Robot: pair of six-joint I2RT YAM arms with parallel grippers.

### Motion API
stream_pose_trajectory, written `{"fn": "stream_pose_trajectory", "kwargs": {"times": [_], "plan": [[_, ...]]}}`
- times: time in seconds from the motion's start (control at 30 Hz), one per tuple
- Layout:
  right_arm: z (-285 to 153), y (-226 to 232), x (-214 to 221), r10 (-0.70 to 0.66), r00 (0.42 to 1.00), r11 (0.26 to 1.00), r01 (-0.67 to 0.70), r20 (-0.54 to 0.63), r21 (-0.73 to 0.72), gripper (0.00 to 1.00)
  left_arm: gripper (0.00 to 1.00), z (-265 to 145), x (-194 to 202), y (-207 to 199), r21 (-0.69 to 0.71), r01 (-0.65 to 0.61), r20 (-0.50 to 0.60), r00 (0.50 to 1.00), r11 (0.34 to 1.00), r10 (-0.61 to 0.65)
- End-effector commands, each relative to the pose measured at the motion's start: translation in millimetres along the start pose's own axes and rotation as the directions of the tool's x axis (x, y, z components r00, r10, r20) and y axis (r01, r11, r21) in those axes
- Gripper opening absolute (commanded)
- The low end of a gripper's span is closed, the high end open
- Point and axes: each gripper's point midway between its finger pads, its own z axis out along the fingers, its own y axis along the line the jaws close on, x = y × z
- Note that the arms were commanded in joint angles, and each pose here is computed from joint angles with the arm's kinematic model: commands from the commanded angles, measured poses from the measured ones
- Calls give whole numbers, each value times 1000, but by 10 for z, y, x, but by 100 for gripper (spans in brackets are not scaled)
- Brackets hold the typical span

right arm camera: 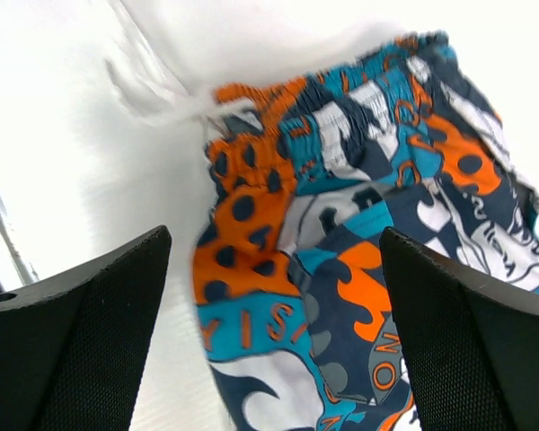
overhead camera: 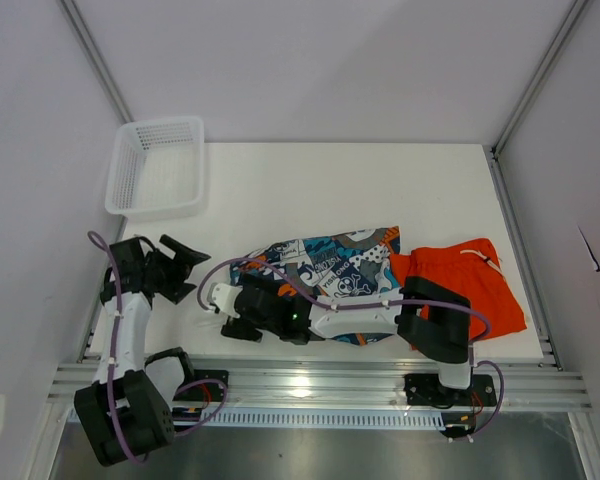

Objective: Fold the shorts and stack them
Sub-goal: Fold the shorts

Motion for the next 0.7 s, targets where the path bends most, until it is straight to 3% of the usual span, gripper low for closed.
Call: {"fn": "stream_pose_trajectory", "kwargs": {"times": [0.0, 0.23, 0.4, 0.67], "plan": [[-48, 30, -383, -14, 996, 1000, 14, 88, -4, 99, 93, -85, -101, -108, 30, -30, 16, 999, 999, 30], [-150, 138, -474, -31, 996, 999, 32, 84, -13, 100, 93, -95, -108, -120, 43, -46, 18, 999, 998, 45], [39, 199, -260, -104, 994, 994, 104, -18, 33, 99, 93, -91, -119, -95, 37, -43, 21, 999, 998, 42], [215, 128, -153, -134, 989, 985, 139, -56, 97, 99, 93, -104, -188, -50, 26, -39, 29, 999, 999, 38]]}}
